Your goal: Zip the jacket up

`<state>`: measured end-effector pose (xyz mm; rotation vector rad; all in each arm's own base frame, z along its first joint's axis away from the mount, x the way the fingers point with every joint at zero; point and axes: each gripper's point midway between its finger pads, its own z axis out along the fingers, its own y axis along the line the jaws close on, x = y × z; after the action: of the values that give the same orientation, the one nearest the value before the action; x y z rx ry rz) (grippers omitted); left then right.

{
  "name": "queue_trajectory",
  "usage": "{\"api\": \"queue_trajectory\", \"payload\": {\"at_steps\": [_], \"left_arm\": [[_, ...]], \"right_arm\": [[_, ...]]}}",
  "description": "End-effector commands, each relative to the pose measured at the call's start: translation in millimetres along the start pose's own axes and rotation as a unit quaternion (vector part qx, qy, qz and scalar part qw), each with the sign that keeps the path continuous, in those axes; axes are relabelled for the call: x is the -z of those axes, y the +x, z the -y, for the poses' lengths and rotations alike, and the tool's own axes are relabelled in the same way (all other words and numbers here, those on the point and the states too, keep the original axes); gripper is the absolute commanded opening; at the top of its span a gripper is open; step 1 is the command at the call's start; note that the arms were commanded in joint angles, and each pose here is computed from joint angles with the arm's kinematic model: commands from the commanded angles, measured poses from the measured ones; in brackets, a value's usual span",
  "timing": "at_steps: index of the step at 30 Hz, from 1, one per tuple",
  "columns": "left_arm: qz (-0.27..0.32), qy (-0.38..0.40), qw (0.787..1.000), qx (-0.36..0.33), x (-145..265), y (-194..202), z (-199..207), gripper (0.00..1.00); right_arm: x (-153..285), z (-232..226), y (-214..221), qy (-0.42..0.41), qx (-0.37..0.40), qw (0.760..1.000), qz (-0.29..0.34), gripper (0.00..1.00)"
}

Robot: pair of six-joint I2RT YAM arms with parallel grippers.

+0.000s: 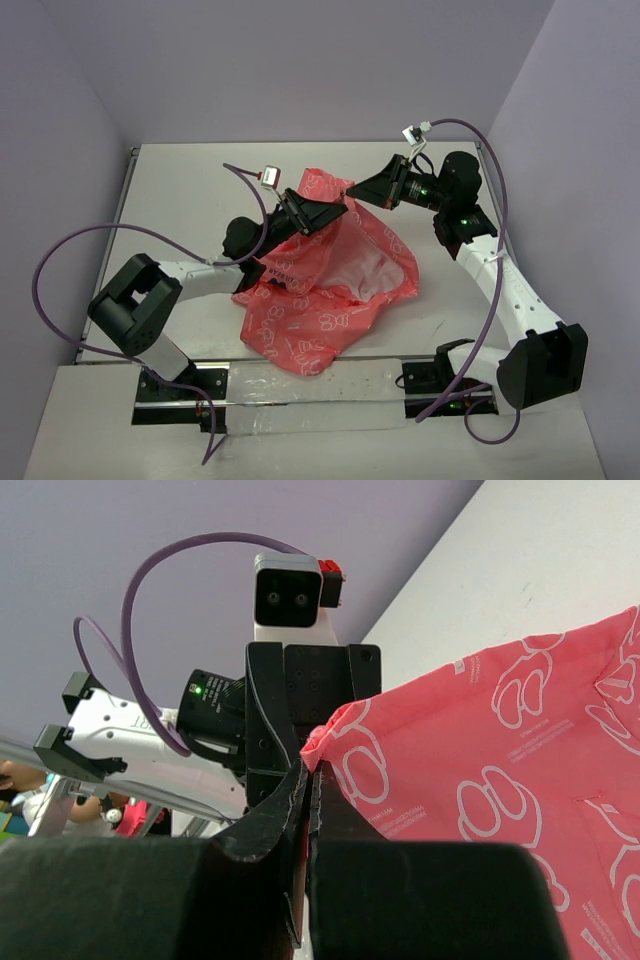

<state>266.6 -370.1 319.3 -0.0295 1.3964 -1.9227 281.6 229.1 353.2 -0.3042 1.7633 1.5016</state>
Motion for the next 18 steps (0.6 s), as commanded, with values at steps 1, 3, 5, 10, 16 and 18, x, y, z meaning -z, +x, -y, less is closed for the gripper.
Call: {"api": "queue_trajectory", "payload": {"at_steps": [1, 3, 5, 10, 16, 18], "left_arm": [[0.077, 0.260, 0.958, -0.093, 20.9, -33.2, 131.8, 0.46], [0.079, 0.264, 0.957, -0.095, 21.4, -34.5, 134.7, 0.47], [0.079, 0.265, 0.956, -0.095, 22.3, -34.8, 136.2, 0.47], [0.087, 0.266, 0.955, -0.096, 26.6, -36.2, 138.4, 0.46], [0.092, 0.268, 0.954, -0.100, 30.8, -37.1, 142.9, 0.43], [0.094, 0.268, 0.954, -0.099, 32.1, -37.5, 143.6, 0.40]], "right_arm": [[4.6, -36.5, -16.3, -0.039, 0.050, 0.998, 0.017, 0.00], [4.2, -38.0, -16.2, -0.040, 0.050, 0.998, 0.017, 0.00], [3.2, -38.4, -16.3, -0.041, 0.052, 0.998, 0.016, 0.00], [2.5, -39.1, -16.4, -0.041, 0.051, 0.998, 0.015, 0.00], [0.4, -37.9, -15.5, -0.040, 0.048, 0.998, 0.014, 0.00], [-0.5, -37.5, -15.1, -0.039, 0.046, 0.998, 0.014, 0.00]]}}
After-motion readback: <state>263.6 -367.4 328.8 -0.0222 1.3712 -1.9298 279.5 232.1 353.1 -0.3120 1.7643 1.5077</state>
